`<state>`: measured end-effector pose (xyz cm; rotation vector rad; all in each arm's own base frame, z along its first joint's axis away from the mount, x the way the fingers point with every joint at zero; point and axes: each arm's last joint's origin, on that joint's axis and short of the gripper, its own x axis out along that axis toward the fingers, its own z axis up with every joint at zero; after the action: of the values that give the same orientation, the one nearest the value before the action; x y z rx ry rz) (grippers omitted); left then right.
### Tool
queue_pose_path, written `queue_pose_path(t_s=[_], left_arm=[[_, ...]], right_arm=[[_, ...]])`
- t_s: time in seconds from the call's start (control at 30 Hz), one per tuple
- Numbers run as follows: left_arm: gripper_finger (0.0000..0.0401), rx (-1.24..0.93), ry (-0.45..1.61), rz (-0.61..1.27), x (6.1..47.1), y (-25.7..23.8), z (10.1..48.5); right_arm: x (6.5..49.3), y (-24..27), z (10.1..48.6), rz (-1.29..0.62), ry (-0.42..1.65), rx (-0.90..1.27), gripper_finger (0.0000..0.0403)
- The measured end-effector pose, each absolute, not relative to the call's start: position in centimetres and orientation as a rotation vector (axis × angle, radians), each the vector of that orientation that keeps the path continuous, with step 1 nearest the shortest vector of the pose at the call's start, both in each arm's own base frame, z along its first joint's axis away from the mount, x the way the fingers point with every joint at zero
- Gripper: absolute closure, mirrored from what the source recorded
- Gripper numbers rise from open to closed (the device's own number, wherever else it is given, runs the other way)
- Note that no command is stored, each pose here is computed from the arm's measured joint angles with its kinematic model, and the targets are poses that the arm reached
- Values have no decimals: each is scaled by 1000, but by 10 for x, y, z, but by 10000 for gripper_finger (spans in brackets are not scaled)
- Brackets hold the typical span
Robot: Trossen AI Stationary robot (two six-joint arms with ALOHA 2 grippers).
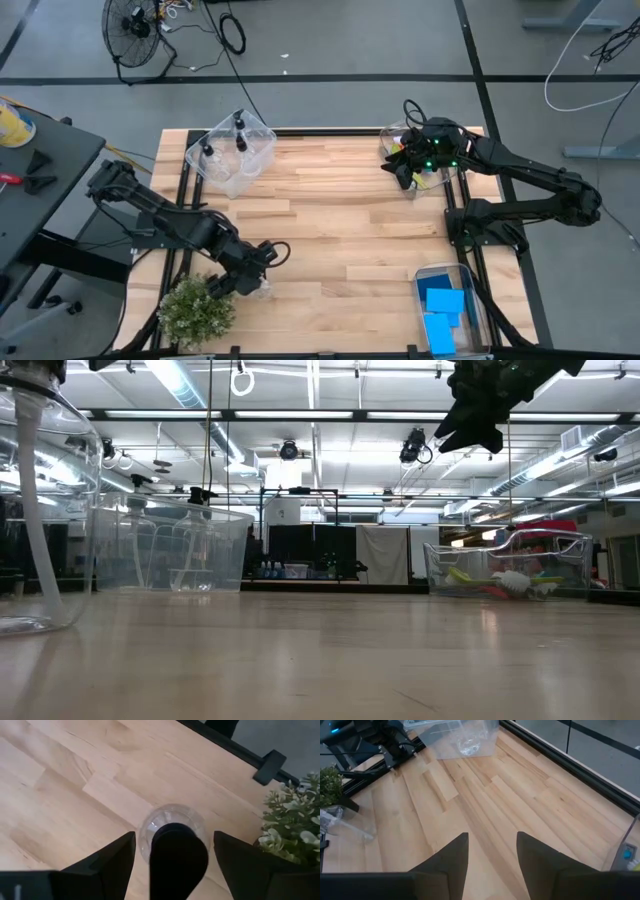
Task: Pick & Place Kitchen Sink Supplies
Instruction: Put the transparent bottle spray into the transparent container
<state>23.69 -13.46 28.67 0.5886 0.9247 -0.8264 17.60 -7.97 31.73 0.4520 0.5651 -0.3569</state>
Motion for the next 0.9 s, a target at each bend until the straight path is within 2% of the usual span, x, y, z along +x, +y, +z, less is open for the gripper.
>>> queue_pose_path(t_s=[0.63, 0.9], left_arm=[[152, 565, 969, -799, 244, -136, 277], [201, 544, 976, -791, 244, -137, 277]], right_arm=[[176, -79, 317, -343, 577, 408, 237], [175, -79, 317, -342, 581, 404, 237]])
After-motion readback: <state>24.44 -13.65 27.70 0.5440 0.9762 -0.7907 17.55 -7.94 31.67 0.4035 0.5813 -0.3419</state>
